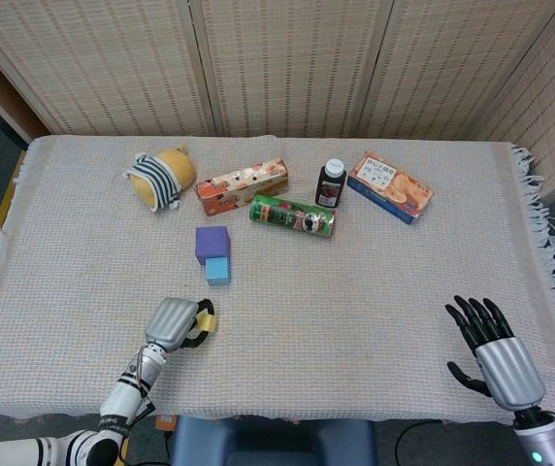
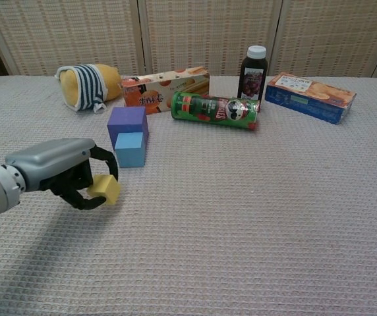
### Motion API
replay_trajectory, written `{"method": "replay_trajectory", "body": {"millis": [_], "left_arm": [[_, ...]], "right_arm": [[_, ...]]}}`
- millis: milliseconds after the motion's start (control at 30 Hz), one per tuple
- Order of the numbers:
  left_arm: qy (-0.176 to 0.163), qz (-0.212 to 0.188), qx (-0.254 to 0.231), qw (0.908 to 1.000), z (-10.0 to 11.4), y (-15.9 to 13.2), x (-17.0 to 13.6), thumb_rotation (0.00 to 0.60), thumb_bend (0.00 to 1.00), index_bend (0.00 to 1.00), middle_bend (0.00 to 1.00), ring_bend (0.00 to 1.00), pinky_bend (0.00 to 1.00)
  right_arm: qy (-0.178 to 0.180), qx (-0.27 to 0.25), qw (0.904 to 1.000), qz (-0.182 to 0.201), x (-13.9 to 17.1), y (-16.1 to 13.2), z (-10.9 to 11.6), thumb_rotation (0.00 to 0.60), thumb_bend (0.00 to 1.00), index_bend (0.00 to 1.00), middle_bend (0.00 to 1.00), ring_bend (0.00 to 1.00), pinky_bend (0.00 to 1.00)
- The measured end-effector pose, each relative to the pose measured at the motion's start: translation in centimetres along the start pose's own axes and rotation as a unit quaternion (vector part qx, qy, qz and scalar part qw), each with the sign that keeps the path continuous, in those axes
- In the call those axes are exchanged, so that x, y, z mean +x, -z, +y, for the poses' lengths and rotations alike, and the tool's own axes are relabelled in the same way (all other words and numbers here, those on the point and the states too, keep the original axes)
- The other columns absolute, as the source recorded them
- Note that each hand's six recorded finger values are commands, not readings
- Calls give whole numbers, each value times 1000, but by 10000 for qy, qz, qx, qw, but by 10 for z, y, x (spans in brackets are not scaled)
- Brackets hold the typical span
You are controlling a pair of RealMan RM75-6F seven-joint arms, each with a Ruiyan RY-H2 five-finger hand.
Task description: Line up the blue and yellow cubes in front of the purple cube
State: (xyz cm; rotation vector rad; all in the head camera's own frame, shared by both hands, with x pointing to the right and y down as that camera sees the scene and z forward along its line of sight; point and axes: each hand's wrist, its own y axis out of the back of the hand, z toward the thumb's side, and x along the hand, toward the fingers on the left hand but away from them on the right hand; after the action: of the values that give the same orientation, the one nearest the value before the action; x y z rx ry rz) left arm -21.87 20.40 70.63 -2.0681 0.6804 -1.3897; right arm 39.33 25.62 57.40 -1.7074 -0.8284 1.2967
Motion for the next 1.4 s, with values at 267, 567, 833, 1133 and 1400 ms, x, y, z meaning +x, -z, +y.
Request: {"method": "replay_trajectory", "body": {"millis": [267,567,833,1133,1400], "left_arm": [[-59,86,149,9998,-3,-5,26,600,349,533,1000,1000,1000],[-149,222,239,9994,-3,-1,43,600,350,530,1000,1000,1000],[-232,224,238,9992,-3,-4,48,600,349,522,1000,1000,1000],[-219,169,209,9994,-5,-14,51,600,349,523,1000,1000,1000],[-288,136,349,9989,-6,-21,54,600,349,496,1000,1000,1000]], "right_arm": [[10,-26,10000,-72,-1,4,1,543,32,0,0,0,0],[-7,-52,9999,-118,-2,7,2,542,32,0,0,0,0],[-16,-47,9999,-125,-2,7,1,544,32,0,0,0,0],[-29,-54,9999,-131,-3,8,1,544,32,0,0,0,0],[-12,-71,9999,-127,-2,8,3,544,32,0,0,0,0]]}}
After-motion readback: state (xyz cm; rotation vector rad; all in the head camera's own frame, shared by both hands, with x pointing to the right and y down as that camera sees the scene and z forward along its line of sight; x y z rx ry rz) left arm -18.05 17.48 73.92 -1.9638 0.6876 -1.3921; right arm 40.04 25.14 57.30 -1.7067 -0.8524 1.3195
